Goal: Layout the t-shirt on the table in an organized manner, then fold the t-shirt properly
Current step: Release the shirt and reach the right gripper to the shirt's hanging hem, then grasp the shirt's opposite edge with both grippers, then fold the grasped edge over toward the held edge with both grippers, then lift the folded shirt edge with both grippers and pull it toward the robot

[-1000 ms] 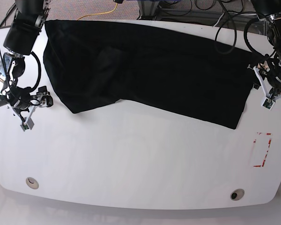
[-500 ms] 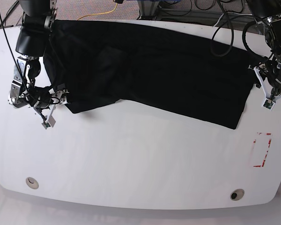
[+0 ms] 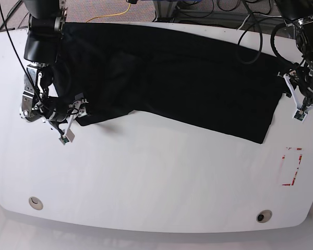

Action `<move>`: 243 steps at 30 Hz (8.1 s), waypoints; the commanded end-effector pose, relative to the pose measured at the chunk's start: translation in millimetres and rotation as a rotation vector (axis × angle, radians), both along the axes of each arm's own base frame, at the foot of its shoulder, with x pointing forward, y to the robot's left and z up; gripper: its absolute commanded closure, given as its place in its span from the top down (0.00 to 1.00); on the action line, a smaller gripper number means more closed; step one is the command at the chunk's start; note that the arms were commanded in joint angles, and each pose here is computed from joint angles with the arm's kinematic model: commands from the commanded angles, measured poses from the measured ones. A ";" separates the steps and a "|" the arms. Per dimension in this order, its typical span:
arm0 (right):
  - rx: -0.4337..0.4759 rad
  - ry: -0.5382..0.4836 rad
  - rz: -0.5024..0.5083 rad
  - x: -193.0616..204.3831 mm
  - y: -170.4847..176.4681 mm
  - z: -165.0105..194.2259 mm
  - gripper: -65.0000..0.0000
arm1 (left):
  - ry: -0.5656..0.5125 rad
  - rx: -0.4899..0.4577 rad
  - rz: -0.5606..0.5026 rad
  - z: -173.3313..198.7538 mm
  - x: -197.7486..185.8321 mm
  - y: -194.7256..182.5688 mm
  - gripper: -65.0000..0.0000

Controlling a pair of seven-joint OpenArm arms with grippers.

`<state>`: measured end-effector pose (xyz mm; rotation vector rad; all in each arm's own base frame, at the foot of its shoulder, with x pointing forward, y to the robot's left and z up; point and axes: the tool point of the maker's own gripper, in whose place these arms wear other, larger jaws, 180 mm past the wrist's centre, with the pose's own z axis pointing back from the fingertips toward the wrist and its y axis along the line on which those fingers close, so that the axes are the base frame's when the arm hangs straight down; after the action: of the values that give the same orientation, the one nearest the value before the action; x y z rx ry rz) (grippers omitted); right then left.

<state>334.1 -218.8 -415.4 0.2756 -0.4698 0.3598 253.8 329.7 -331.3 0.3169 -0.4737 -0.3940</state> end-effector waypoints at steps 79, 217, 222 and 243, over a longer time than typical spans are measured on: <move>-0.387 -0.339 0.138 16.7 -25.2 154.7 0.00 | -0.108 -0.122 -0.034 -4.7 80.7 -37.7 0.49; -0.382 -0.280 0.051 -10.8 -53.5 137.8 0.00 | -0.315 -0.345 -0.052 -5.2 123.9 -73.5 0.00; -0.382 -0.242 0.059 -22.1 -53.8 125.7 0.00 | -0.312 -0.303 -0.062 -0.3 111.8 -71.6 0.00; -0.344 -0.086 0.036 -74.1 -55.2 76.3 0.00 | -0.145 -0.192 -0.052 -34.0 51.4 -42.4 0.01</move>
<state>256.5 -269.6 -346.0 -0.0474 -0.4605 0.4783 298.1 274.2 -380.1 0.0978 -0.6294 -0.3732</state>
